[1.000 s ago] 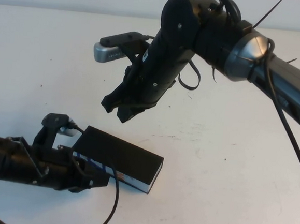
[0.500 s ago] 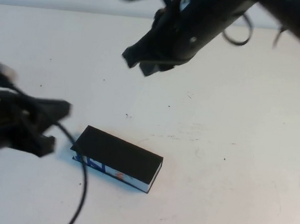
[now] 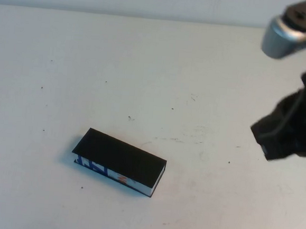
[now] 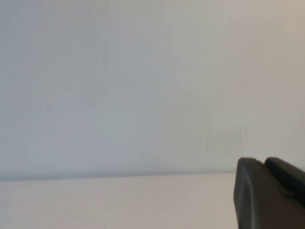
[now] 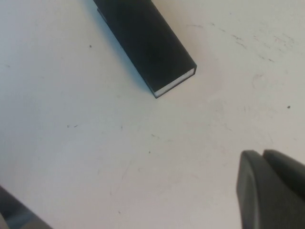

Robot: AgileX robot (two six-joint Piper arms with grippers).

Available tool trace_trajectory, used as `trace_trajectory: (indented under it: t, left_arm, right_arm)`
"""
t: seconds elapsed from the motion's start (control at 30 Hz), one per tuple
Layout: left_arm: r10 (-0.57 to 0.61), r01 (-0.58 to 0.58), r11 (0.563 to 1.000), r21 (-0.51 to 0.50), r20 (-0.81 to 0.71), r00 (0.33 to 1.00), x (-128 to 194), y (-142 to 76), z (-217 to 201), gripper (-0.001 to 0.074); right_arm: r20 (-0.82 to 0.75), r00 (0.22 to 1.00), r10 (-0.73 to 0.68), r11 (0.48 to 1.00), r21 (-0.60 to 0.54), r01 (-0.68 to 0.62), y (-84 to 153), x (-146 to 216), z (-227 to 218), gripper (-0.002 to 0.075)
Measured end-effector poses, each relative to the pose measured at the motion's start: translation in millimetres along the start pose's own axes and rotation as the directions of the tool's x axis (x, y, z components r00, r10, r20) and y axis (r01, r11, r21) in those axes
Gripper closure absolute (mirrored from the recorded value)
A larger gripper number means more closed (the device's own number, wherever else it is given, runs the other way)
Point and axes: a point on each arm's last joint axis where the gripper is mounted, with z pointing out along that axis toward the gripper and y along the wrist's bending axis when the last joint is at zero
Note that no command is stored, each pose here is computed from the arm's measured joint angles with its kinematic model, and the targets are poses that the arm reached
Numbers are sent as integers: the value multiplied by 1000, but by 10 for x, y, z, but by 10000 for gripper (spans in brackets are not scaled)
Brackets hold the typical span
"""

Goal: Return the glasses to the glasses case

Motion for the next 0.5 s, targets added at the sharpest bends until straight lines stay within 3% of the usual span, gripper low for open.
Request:
trace_trajectory:
  t: [0.37, 0.5]
  left_arm:
    - [-32, 18, 994, -105, -140, 990, 798, 131, -131, 736]
    - [-41, 17, 989, -146, -162, 986, 902, 173, -147, 736]
  right_arm:
    - [321, 946, 52, 999, -17, -49, -87, 984, -13, 739]
    - [434, 898, 64, 998, -26, -59, -133, 1209, 166, 739]
